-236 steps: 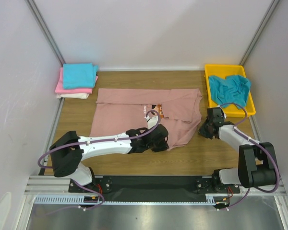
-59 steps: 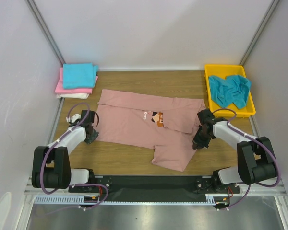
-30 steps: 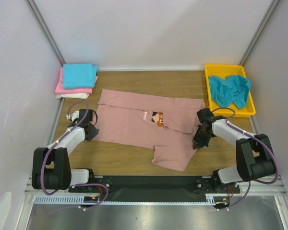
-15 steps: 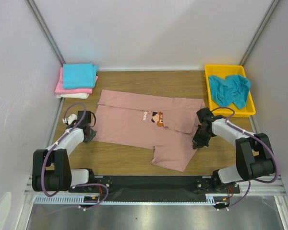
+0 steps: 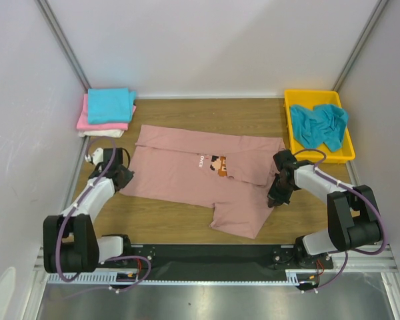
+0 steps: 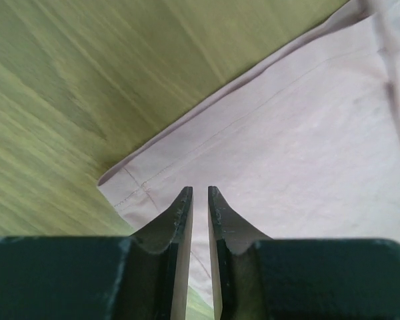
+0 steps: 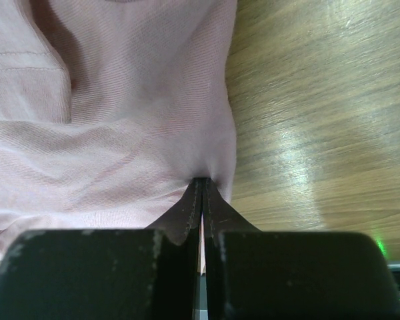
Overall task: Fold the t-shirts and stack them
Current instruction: Fold the tshirt
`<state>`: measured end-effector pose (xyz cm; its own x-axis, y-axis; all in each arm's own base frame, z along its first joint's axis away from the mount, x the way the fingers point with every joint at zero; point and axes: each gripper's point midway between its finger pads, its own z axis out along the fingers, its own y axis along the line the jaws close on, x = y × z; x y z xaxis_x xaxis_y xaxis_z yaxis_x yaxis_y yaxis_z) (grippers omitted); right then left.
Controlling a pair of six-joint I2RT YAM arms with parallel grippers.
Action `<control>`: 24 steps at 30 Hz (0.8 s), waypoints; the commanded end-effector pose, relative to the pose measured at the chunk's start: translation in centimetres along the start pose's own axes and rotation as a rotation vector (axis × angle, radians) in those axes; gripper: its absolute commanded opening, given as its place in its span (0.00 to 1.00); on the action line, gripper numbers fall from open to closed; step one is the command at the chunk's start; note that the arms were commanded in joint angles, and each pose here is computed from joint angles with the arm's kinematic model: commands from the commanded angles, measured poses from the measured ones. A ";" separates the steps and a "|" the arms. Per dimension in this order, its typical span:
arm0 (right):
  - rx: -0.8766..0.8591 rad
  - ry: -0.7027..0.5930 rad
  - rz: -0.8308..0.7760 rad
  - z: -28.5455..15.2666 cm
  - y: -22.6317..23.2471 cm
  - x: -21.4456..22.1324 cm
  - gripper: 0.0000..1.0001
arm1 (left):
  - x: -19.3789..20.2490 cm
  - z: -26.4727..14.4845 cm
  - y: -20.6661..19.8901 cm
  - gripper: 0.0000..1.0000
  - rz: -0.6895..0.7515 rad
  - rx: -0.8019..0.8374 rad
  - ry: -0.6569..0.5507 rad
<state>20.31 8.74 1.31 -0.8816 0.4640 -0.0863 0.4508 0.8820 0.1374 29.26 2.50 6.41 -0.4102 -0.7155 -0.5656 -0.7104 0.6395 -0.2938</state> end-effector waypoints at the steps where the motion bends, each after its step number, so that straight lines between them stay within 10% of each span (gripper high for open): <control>1: 0.097 -0.045 -0.009 0.9 -2.1 -0.9 0.00 | 1.6 1.6 0.6 0.19 -0.004 -0.002 0.040; 24: 0.145 -0.057 -0.009 0.8 -3.6 -1.8 0.00 | 4.6 0.3 8.6 0.18 -0.019 -0.289 0.085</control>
<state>20.60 7.91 1.30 -0.8741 0.4770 -0.0921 0.4639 0.8758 0.1333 23.73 3.80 1.52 -0.4273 -0.7558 -0.4961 -0.8188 0.5562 -0.1421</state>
